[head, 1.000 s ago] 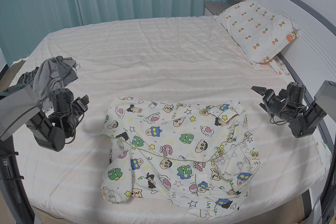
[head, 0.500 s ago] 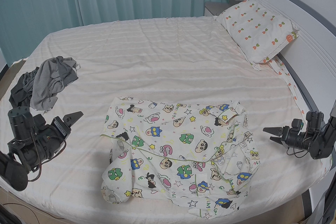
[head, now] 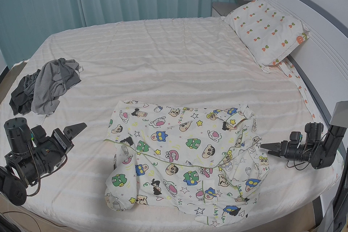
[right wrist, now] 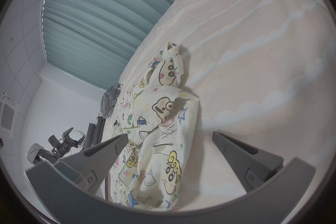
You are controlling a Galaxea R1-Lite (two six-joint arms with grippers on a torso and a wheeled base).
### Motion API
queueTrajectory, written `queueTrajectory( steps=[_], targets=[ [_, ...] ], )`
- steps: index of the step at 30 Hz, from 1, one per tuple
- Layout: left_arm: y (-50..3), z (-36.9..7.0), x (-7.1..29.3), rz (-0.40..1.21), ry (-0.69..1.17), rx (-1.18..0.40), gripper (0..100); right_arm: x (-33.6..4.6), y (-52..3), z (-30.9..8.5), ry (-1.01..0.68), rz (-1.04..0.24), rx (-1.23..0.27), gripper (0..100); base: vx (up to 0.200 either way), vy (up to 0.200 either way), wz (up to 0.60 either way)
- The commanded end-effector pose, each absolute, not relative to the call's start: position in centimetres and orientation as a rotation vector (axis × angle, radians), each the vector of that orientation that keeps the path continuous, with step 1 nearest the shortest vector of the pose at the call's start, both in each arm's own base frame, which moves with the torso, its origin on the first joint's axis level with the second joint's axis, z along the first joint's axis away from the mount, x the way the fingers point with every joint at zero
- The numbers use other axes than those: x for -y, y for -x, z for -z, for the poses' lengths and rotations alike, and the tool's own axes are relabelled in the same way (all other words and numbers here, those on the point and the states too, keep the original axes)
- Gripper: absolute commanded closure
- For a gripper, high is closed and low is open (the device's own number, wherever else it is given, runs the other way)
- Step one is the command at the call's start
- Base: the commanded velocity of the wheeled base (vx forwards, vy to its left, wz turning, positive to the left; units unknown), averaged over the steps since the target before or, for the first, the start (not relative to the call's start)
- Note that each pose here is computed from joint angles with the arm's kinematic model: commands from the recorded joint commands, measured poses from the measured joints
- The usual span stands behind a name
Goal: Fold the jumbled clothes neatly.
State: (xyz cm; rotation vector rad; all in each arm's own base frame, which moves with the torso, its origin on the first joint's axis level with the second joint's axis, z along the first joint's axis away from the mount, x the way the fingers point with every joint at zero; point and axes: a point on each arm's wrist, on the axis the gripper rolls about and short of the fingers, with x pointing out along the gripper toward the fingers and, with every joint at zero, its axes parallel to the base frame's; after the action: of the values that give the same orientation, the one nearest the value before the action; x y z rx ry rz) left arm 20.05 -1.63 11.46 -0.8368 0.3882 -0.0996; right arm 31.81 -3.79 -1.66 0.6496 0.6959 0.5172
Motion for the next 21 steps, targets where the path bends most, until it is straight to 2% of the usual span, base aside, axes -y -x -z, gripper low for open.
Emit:
queueTrajectory(
  steps=[1, 3, 4, 17, 21],
  targets=[
    [-20.3, -11.1, 1.7, 0.090, 0.845, -0.407, 0, 2.7, -32.0, 2.6, -0.650, -0.541, -0.732, 0, 0.000, 0.000, 0.00],
    [-20.3, -11.0, 1.7, 0.087, 0.851, -0.411, 0, 2.5, -32.0, 2.9, -0.651, -0.543, -0.741, 0, 0.000, 0.000, 0.00],
    [-20.3, -11.0, 1.7, 0.086, 0.853, -0.412, 0, 2.5, -32.0, 2.8, -0.650, -0.544, -0.740, 100, 0.000, 0.000, 0.00],
    [-20.4, -10.8, 1.6, 0.074, 0.852, -0.417, 0, 3.8, -31.8, 2.7, -0.654, -0.513, -0.711, 100, 0.000, 0.000, 0.00],
    [-20.4, -10.8, 1.6, 0.073, 0.848, -0.416, 0, 5.6, -32.0, 2.0, -0.627, -0.457, -0.611, 100, 0.000, 0.000, 0.00]
  ],
)
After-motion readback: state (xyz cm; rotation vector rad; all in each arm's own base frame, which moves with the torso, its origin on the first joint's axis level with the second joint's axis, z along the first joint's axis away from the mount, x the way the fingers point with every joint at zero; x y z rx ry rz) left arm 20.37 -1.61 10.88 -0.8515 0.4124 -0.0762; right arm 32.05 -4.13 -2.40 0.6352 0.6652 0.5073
